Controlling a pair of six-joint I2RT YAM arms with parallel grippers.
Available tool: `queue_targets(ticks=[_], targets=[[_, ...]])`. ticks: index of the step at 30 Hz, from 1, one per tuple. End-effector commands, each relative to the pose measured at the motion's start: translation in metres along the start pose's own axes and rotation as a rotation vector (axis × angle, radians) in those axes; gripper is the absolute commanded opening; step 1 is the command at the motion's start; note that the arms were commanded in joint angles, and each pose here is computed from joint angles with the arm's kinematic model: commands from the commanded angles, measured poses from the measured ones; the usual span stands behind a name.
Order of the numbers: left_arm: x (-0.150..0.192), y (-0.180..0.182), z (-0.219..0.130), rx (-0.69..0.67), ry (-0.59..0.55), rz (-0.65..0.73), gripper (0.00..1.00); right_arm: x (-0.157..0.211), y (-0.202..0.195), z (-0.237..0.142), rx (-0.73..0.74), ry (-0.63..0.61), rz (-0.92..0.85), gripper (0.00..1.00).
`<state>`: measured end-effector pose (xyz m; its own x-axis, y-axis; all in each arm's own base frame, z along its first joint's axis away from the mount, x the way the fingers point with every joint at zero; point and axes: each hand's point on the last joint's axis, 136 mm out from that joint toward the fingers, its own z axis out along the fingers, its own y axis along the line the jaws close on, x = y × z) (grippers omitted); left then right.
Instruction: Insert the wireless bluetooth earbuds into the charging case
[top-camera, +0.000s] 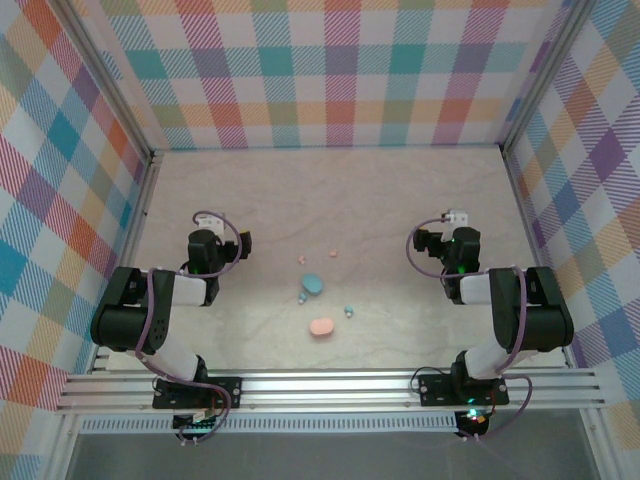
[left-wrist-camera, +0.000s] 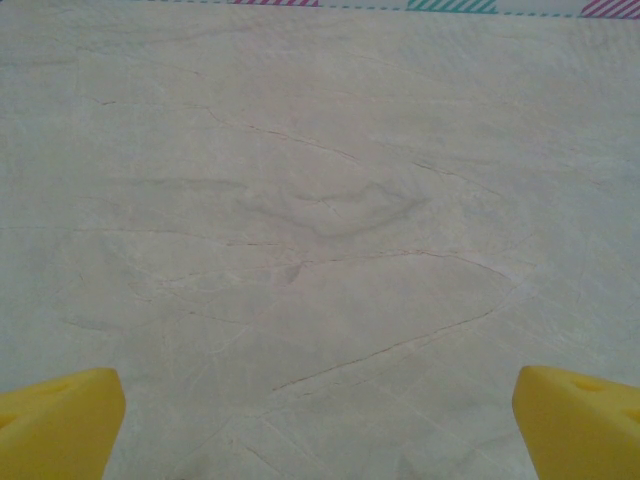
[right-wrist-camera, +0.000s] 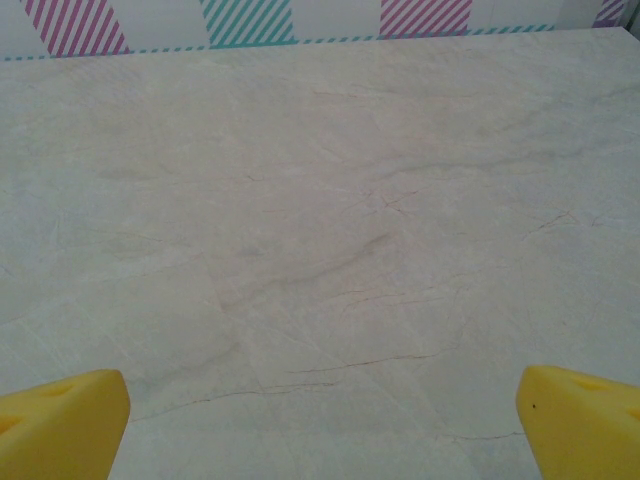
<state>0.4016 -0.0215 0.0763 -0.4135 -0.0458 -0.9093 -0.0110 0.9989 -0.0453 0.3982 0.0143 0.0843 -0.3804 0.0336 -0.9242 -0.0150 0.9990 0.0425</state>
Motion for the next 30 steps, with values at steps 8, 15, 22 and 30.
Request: queue_targets(ticks=[8, 15, 22, 30], targets=[[-0.010, -0.003, -0.006, 0.035, 0.005, 0.008, 1.00, -0.008, -0.004, -0.005, 0.013, -0.028, 0.016, 1.00], [-0.029, -0.002, -0.025, 0.018, 0.123, -0.082, 1.00, -0.023, 0.001, -0.007, -0.008, 0.042, 0.009, 1.00], [-0.016, -0.037, -0.057, 0.125, 0.375, -0.156, 0.82, -0.041, 0.031, -0.014, -0.126, 0.273, 0.203, 1.00], [0.016, -0.099, -0.105, 0.165, 0.566, -0.104, 0.78, -0.018, 0.132, -0.036, -0.319, 0.472, 0.079, 0.84]])
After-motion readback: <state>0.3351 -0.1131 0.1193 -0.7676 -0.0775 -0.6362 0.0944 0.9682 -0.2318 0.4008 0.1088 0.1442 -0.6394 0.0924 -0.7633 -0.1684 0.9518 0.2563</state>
